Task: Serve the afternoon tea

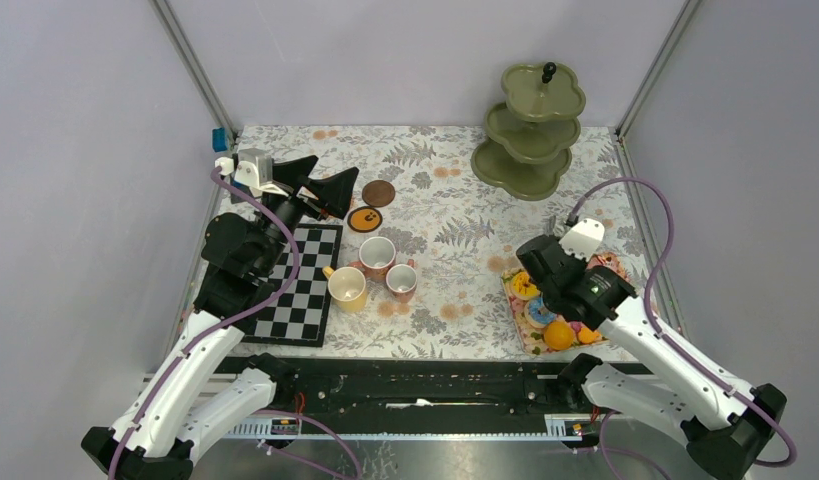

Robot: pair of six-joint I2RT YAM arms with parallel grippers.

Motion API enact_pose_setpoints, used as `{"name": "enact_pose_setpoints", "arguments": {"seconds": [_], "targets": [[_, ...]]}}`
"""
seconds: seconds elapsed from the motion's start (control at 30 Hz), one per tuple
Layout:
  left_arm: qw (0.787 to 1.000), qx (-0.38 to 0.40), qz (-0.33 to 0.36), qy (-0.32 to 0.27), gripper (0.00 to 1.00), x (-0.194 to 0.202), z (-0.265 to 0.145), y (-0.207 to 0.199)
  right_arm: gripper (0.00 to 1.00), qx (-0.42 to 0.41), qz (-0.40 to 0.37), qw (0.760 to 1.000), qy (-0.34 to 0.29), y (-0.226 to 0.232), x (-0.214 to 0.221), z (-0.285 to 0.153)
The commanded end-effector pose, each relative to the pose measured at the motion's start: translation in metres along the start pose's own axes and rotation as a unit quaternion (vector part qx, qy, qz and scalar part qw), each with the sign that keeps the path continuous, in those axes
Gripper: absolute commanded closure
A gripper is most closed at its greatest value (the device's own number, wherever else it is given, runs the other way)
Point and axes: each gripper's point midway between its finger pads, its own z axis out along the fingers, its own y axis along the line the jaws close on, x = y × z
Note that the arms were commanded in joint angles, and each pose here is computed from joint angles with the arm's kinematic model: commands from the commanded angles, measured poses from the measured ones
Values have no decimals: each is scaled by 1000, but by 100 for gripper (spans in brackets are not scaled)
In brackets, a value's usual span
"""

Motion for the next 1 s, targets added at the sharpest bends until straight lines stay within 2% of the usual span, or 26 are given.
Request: {"name": "enact_pose_setpoints", "arguments": {"seconds": [0.0, 0.13, 0.37, 0.6, 0.7, 0.97], "targets": [[999, 17, -4, -32, 1, -20, 1, -10, 65, -76, 25, 985, -155, 39, -64, 6], [1000, 9, -1, -30, 1, -17, 2, -7, 64, -89, 28, 975, -200, 50, -81, 29], [999, 11, -1, -30, 1, -18, 2, -8, 64, -76, 20, 978, -193, 50, -89, 73], [999, 15, -3, -34, 1, -21, 0, -10, 63, -114, 3, 979, -168, 51, -81, 118], [999, 15, -4, -36, 1, -22, -1, -11, 63, -107, -4, 982, -157, 49, -81, 136], [999, 17, -5, -39, 1, -25, -3, -12, 64, -107, -7, 981, -159, 45, -94, 168]]}}
